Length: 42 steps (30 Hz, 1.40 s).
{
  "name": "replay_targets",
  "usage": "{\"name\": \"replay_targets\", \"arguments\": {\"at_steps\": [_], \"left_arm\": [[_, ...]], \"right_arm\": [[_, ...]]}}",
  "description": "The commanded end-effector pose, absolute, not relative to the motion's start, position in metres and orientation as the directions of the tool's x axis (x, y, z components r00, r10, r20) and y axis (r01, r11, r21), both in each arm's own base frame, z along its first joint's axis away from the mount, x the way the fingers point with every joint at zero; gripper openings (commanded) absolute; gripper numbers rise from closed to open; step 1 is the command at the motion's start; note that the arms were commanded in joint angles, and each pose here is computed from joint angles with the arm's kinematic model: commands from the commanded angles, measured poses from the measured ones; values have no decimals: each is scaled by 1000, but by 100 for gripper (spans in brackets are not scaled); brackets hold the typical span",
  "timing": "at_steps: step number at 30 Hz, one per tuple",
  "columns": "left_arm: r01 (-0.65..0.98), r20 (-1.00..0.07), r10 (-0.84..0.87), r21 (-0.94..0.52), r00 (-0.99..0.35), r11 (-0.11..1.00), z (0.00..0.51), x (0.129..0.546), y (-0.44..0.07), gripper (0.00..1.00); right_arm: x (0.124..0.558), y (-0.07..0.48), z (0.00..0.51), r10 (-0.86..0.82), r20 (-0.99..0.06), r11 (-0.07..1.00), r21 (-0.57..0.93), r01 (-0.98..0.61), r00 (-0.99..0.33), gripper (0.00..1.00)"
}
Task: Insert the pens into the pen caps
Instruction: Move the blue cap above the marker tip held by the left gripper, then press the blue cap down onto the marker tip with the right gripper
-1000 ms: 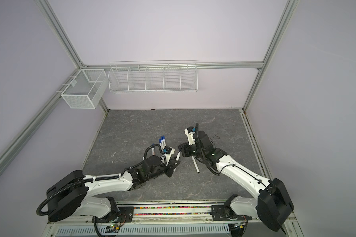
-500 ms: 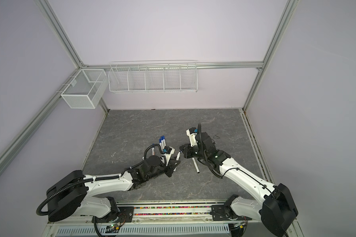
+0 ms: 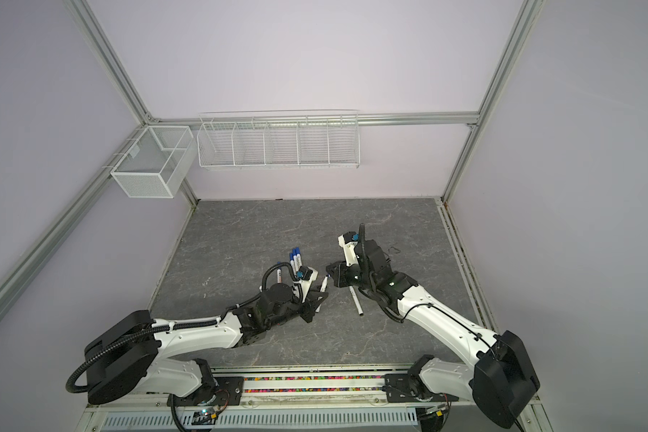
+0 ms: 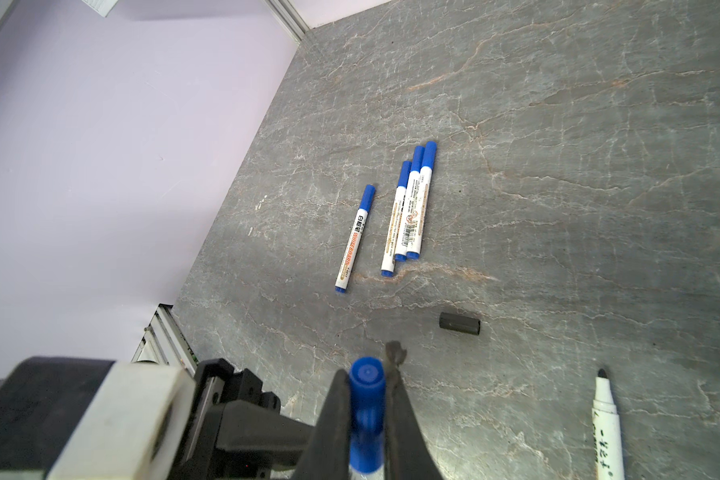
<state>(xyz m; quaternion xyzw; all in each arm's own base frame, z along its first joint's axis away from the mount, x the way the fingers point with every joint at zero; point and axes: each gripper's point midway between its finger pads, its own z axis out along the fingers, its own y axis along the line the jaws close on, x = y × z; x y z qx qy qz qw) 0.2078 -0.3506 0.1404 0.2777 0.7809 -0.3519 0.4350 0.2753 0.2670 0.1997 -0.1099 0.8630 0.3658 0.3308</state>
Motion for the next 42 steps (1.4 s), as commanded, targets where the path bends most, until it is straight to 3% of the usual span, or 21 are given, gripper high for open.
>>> {"name": "replay_targets", "arguments": {"at_steps": [1,10,23,42], "left_arm": [[755,-878,136,-304,-458,581,140,204,-353,0],[755,-878,137,-304,-459,581,140,204,-353,0],[753,-881,128,-304,-456,583,142,205,-352,0],[751,-879,130,-305,-459,586,140,206,-353,0]], "right_arm": [[280,275,218,61,-679,675,568,-471,-732,7],[278,278,232,54,-693,651,570,-501,-719,6],[279,268,215,31,-688,707,528,-471,-725,7],[263,270,197,-3,-649,689,550,-472,-761,7]]}}
